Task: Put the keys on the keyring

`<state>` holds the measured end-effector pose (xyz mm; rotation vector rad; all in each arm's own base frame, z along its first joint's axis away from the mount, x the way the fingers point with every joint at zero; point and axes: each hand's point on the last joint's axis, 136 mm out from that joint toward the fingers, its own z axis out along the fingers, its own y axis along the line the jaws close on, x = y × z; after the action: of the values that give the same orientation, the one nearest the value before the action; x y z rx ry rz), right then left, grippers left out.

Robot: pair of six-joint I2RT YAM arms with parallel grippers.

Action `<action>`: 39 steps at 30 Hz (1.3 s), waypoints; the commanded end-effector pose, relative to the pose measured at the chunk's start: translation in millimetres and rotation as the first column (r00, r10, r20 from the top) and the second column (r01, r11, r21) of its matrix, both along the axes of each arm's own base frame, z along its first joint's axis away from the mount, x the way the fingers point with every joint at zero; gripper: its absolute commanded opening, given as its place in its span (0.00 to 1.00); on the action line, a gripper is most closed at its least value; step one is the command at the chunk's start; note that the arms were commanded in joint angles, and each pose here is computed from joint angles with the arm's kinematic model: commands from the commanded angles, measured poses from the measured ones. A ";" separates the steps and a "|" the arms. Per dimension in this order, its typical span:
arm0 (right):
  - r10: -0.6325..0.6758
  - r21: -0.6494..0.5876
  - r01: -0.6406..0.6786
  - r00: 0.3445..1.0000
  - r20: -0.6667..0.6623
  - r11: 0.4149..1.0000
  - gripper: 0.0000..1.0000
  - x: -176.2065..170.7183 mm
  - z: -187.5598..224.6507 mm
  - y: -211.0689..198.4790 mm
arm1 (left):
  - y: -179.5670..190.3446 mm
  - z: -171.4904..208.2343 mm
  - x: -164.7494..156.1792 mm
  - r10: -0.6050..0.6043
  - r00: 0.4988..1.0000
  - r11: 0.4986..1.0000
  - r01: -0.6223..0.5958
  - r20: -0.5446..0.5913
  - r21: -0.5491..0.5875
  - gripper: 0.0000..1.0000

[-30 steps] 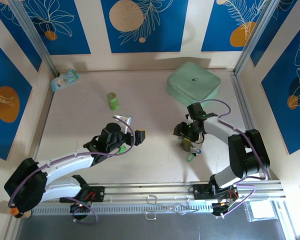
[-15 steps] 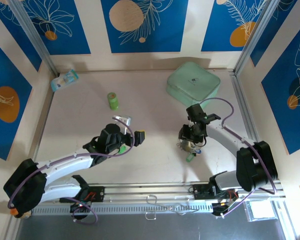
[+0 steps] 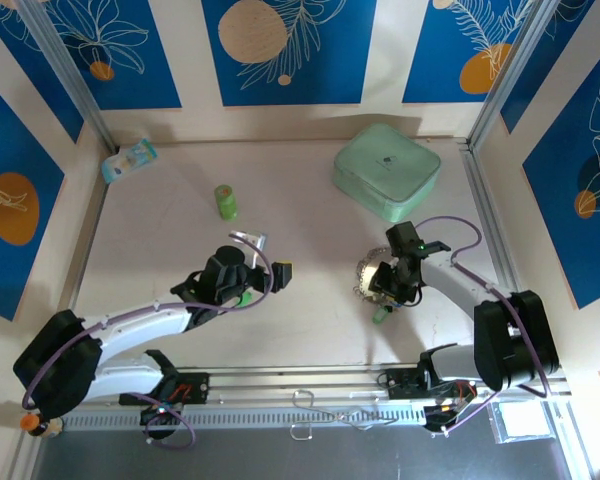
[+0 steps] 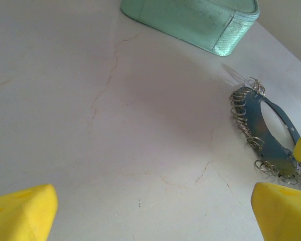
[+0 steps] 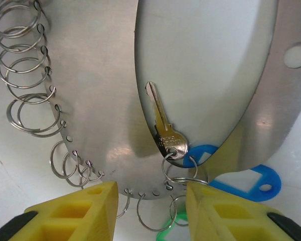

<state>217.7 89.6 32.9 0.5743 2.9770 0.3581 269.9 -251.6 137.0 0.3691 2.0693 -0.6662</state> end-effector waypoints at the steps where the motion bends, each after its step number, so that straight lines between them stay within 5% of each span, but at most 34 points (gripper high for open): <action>1: 0.001 0.037 0.000 1.000 -0.014 0.999 0.41 -3.0 -0.5 6.9 | -11.1 18.6 3.5 -0.026 0.999 0.999 0.027 0.040 -0.029 0.98; 9: 0.173 -0.002 -0.173 0.982 0.070 0.985 0.42 5.0 26.2 37.5 | -12.3 15.9 4.5 -0.024 0.999 0.999 0.025 0.033 -0.029 0.98; 16: 0.310 -0.203 -0.306 0.951 -0.013 0.930 0.40 -1.2 14.4 36.3 | -9.1 13.6 2.7 -0.013 1.000 0.999 0.014 0.021 -0.037 0.98; 30: 0.434 -0.375 -0.420 0.899 -0.049 0.827 0.38 31.0 12.7 49.6 | 0.7 11.7 -1.4 0.010 1.000 1.000 -0.009 0.026 -0.029 0.98; 33: 0.456 -0.390 -0.439 0.888 -0.054 0.810 0.27 41.1 11.3 55.2 | 3.5 12.8 -2.8 0.015 1.000 1.000 -0.014 0.027 -0.028 0.98; 39: 0.492 -0.440 -0.476 0.866 -0.086 0.761 0.19 51.4 8.2 59.8 | 9.9 15.6 -4.7 0.031 0.999 0.999 -0.030 0.041 -0.028 0.98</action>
<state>268.9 152.9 39.0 -0.1994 2.9768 -0.2044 268.5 -246.0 153.1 0.3456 2.0203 -0.6746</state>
